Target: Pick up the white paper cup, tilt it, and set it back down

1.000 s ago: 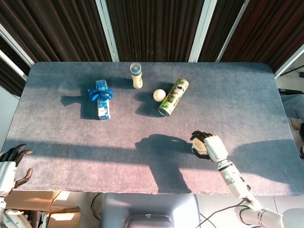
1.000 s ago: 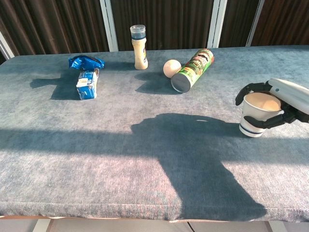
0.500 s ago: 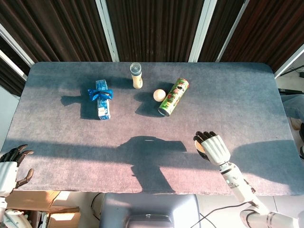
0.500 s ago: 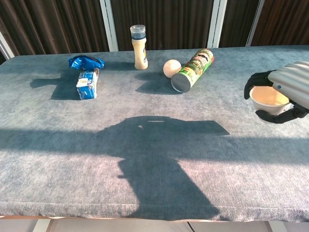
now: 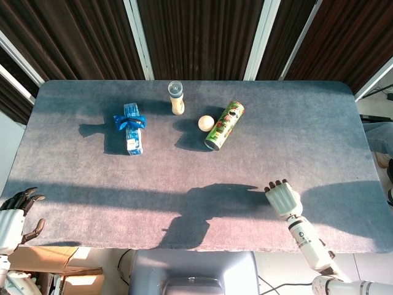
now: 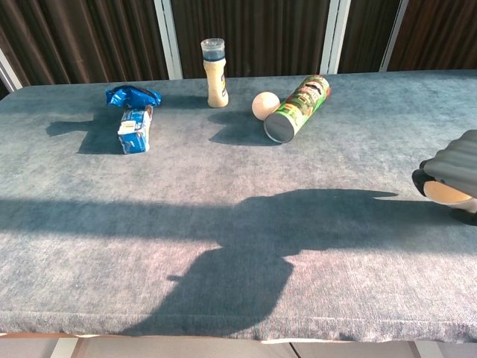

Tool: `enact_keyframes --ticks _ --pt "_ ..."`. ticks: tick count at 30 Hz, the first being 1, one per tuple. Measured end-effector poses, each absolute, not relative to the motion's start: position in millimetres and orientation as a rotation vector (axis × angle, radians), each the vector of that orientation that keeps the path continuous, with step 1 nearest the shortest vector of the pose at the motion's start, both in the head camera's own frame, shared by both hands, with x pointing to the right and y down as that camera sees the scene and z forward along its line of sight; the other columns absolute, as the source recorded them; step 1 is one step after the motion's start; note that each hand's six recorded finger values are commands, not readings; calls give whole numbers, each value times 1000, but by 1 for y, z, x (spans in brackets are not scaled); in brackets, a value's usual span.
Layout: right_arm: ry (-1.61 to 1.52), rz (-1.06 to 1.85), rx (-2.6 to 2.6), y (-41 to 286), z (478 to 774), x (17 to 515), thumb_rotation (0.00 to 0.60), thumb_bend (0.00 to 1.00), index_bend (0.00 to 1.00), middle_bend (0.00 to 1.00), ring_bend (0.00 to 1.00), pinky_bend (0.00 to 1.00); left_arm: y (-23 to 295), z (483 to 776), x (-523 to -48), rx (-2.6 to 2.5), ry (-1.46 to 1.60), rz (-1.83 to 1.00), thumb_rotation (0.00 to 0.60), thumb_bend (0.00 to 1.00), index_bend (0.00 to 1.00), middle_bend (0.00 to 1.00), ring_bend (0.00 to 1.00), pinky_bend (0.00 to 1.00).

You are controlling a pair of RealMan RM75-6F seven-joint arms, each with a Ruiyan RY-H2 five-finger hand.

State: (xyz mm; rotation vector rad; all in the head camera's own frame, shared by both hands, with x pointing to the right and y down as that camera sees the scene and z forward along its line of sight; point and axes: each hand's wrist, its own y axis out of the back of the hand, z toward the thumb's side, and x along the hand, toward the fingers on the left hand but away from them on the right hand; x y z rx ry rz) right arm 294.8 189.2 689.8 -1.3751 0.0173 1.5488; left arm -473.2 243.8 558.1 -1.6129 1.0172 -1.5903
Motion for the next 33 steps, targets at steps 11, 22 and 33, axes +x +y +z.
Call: enact_keyframes --ticks 11,22,33 --pt "-4 1564 -1417 191 704 291 600 514 188 193 156 385 244 558 -473 -1614 1017 -1589 600 359 290 140 153 240" --pt "-159 1481 -1482 187 700 290 600 368 0 0 0 233 244 557 -473 -1614 1018 -1588 600 359 295 140 152 240" --pt "-383 1452 -1361 186 668 320 600 349 0 0 0 217 245 557 -472 -1618 1016 -1586 600 358 297 140 153 240"
